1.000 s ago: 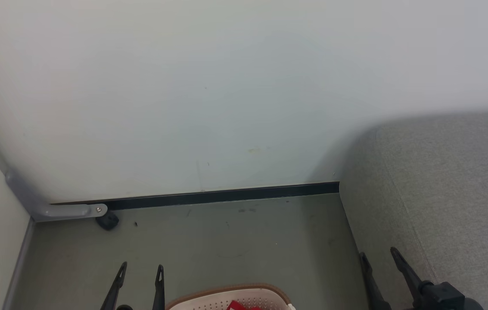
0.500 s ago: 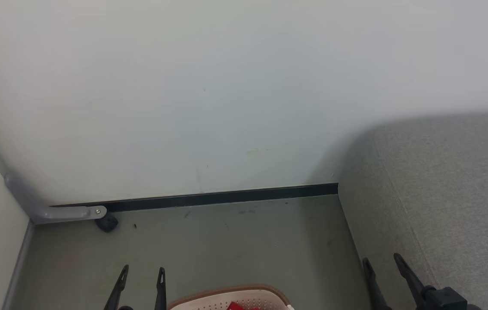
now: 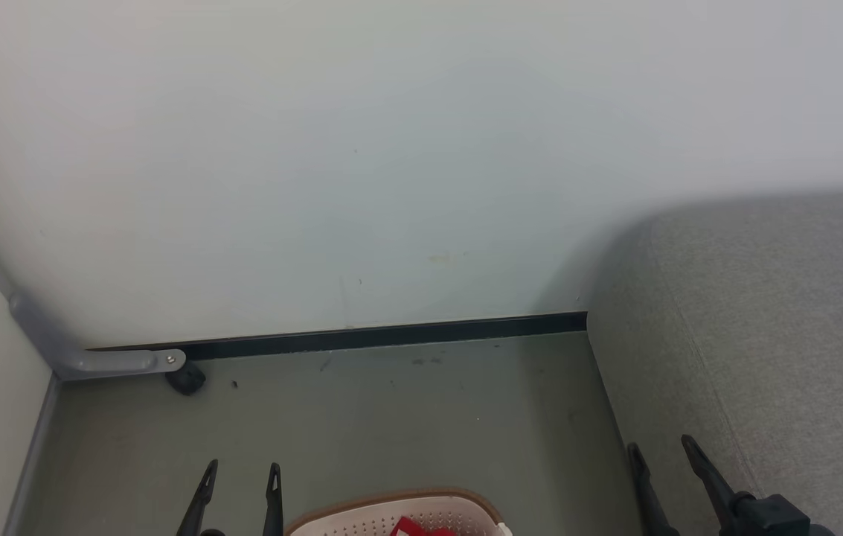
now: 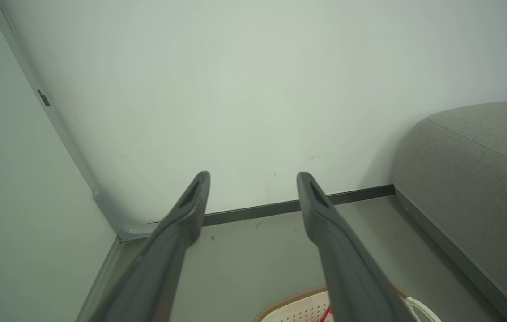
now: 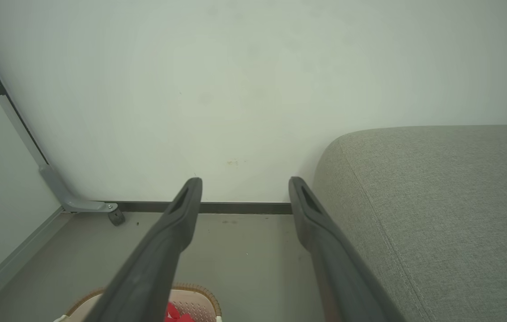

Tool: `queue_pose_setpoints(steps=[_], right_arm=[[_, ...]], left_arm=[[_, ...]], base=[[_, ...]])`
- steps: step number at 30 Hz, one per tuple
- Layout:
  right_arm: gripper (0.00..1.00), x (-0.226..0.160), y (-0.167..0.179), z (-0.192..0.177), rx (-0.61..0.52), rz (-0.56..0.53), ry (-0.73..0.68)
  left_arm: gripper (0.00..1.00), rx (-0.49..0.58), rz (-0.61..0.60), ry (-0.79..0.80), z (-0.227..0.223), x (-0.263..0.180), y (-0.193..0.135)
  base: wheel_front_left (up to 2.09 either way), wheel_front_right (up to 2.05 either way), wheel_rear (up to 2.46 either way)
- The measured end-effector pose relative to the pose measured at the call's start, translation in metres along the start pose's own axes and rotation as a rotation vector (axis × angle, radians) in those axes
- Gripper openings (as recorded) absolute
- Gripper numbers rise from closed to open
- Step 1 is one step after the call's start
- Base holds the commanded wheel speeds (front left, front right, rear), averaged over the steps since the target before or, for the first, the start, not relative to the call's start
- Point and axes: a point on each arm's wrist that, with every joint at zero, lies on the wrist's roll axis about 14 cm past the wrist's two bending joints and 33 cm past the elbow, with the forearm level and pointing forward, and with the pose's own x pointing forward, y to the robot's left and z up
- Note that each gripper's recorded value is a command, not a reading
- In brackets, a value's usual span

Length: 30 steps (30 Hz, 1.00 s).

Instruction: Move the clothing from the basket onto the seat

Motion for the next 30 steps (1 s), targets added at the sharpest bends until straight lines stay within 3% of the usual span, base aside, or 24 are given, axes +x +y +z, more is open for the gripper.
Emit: queue_pose_setpoints(steps=[14,30], right_arm=[[1.0,0.023,-0.006,-0.002,0.006,0.004,0.001],[1.0,0.1,-0.04,0.016,-0.036,-0.03,-0.093]], left_arm=[[1.0,0.024,-0.013,0.02,-0.007,0.029,0.004],[1.0,0.08,-0.226,0.214,-0.077,0.082,-0.043]], base=[[0.0,0.0,0.0],[0.0,0.0,0.0]])
